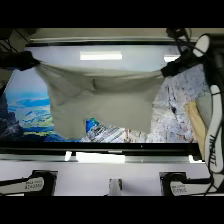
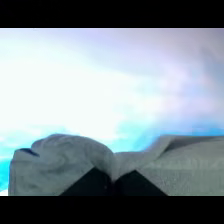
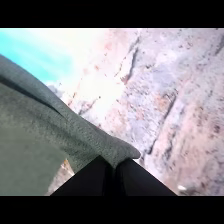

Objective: Fold the shirts.

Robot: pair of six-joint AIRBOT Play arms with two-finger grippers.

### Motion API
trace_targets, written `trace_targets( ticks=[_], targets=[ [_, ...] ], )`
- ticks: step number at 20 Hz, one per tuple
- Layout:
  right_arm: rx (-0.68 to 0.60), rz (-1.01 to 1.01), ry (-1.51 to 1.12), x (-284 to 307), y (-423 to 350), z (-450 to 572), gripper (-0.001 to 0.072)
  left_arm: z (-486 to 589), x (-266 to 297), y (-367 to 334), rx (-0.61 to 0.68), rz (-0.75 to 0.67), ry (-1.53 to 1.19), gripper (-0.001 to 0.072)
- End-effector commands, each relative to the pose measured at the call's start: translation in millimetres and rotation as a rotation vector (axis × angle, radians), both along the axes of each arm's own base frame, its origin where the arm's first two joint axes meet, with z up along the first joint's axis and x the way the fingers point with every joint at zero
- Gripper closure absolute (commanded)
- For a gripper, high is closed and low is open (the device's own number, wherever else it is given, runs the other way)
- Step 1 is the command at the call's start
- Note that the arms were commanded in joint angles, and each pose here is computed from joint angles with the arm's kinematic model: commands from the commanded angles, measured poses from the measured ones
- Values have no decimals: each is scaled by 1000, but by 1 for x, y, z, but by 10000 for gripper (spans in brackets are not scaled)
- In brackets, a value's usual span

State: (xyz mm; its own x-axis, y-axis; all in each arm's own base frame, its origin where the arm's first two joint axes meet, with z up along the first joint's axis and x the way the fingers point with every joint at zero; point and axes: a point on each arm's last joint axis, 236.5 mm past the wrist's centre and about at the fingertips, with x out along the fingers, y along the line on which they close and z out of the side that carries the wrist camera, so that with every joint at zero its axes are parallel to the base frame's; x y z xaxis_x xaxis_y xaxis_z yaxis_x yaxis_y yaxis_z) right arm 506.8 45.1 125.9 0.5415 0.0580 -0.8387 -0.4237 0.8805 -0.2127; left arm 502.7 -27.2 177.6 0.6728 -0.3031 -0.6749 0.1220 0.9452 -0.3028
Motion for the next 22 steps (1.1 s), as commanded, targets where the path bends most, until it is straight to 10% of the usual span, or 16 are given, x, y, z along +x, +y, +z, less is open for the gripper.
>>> trace_targets(
  ticks=[1,4,5,6,7,11,13,16,22],
  targets=[
    [226,-46,-26,45,42,-41,678,-79,42,-20,-55,26,86,664],
    [352,-89,81,48,65,-84,664,-145,41,-39,-106,23,252,659],
    [407,-113,104,48,73,-90,508,-161,36,-46,-125,8,306,530],
    [430,-113,97,51,77,-89,275,-171,26,-48,-126,-10,361,265],
    [404,-86,83,51,72,-83,212,-174,19,-38,-105,-14,399,-4],
    [365,-149,199,14,-14,-73,211,-176,-29,61,-29,67,588,26],
    [359,-147,400,-36,-49,-88,225,-192,-59,91,-122,127,691,275],
    [359,-95,598,-86,-59,-106,229,-225,-93,78,-352,130,795,80],
    [367,-92,581,-80,-50,-113,209,-260,-91,61,-391,153,767,97]
  ],
)
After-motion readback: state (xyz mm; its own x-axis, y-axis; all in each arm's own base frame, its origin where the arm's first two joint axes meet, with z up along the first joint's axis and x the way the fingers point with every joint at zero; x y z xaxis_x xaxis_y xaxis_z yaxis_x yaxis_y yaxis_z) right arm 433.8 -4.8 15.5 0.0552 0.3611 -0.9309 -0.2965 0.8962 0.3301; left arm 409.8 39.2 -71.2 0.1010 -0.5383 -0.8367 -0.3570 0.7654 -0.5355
